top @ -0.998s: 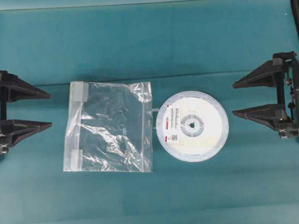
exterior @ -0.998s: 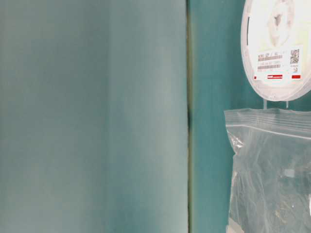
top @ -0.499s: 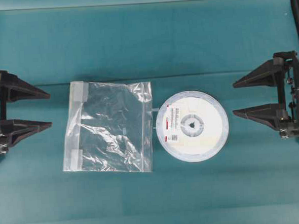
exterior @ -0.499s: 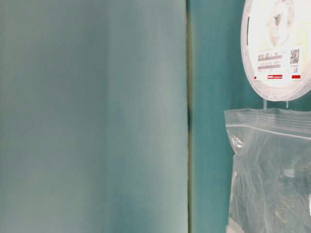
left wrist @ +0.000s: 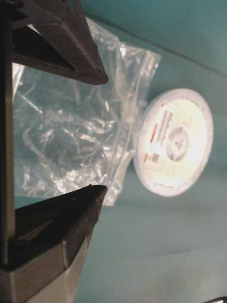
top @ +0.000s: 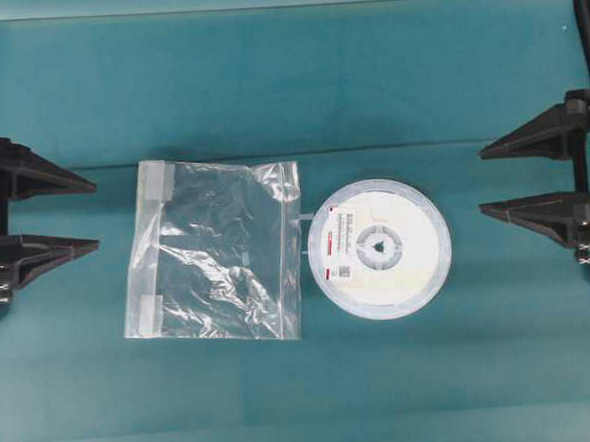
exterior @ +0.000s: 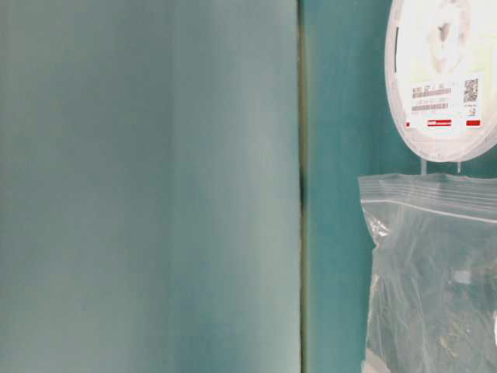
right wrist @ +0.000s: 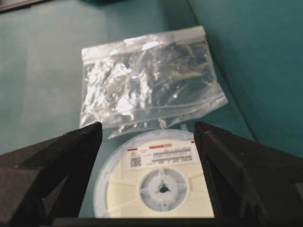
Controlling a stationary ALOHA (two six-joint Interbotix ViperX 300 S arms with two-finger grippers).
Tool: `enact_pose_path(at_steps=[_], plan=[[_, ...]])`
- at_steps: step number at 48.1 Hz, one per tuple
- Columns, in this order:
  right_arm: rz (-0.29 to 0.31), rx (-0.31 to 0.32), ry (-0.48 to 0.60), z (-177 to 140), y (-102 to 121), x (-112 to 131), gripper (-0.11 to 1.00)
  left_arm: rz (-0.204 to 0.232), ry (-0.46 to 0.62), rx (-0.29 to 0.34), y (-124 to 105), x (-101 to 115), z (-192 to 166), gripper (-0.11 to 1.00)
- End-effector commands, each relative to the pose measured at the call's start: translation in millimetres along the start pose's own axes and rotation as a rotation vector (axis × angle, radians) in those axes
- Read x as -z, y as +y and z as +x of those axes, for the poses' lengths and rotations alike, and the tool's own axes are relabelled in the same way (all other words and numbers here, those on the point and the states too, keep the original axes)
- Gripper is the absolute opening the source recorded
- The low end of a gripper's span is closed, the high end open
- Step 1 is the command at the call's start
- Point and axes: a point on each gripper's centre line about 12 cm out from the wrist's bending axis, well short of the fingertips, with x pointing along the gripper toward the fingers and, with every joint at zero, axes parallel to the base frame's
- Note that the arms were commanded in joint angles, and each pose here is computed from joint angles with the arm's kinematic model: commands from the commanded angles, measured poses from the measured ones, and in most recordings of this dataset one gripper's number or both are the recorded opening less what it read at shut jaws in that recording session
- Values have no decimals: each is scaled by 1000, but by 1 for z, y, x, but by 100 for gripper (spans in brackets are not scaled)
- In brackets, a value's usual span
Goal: Take out the reel from the clear zip bag.
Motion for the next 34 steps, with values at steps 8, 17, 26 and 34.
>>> enact_pose_path(at_steps=[8, 17, 26, 34], plan=[[-15, -11, -29, -1, 3, -11, 85, 3, -28, 6, -2, -11, 0, 92], [-15, -13, -28, -1, 3, -10, 85, 0, -27, 6, -2, -11, 0, 92], [-14, -20, -37, -1, 4, -11, 85, 0, -27, 6, -2, -10, 0, 92], [-16, -24, -43, -1, 5, -12, 85, 0, -25, 6, -2, -10, 0, 92]])
